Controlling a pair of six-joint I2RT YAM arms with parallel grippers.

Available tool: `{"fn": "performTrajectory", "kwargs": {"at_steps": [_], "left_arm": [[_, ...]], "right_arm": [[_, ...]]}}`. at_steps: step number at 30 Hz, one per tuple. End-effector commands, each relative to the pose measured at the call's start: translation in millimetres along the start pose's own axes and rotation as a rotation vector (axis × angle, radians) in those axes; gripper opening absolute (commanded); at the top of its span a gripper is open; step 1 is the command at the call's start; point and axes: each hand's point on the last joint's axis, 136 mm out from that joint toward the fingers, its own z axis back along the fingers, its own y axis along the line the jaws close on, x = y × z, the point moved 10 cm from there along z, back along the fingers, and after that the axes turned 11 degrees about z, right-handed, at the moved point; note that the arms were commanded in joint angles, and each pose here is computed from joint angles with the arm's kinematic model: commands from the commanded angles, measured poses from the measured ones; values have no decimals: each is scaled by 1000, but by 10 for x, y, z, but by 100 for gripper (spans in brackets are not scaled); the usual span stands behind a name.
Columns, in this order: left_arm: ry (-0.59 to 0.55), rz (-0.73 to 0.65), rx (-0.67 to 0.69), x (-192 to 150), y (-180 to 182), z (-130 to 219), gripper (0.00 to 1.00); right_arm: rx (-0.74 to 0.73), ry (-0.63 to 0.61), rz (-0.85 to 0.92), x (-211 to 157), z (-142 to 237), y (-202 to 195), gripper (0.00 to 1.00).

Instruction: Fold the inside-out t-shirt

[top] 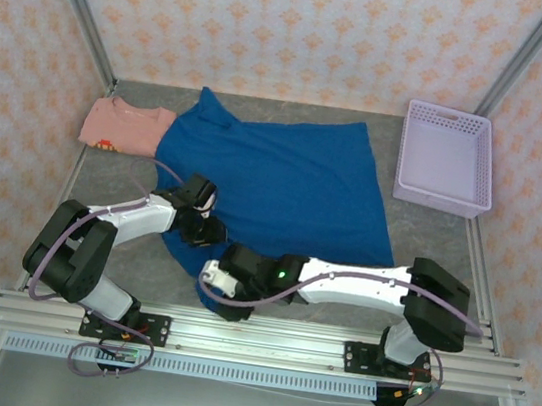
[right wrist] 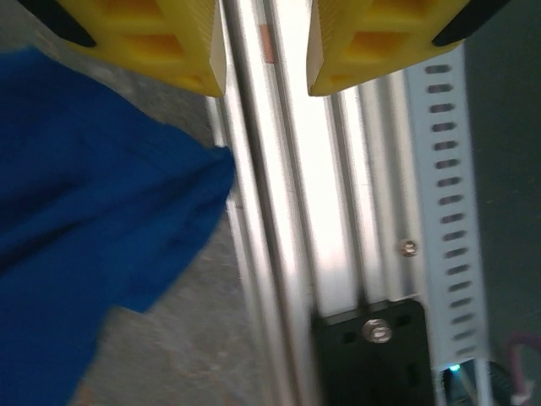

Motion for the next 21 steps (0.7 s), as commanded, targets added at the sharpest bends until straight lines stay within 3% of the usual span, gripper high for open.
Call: {"fn": "performTrajectory", "kwargs": {"at_steps": [1,8,15,18,21], "left_arm": [[-39,-4,73,33,94,38,43],[-144,-29,1,67,-52,420,67],[-233,-13,-45,-95,9,832,77],[-216,45,-59,-325,209,892,75],[-199,101,-67,-618,434,945,61]], "right_arm": [[-106,-70,-180,-93,75,-240,32],[-203,-96,-560,-325,-88,-663,40],[-223,-35,-635,-303,-314,-771,41],[-231,15,-652,-337,-385,-795,34],[-210,22,-687,-333,-345,-802,13]]}}
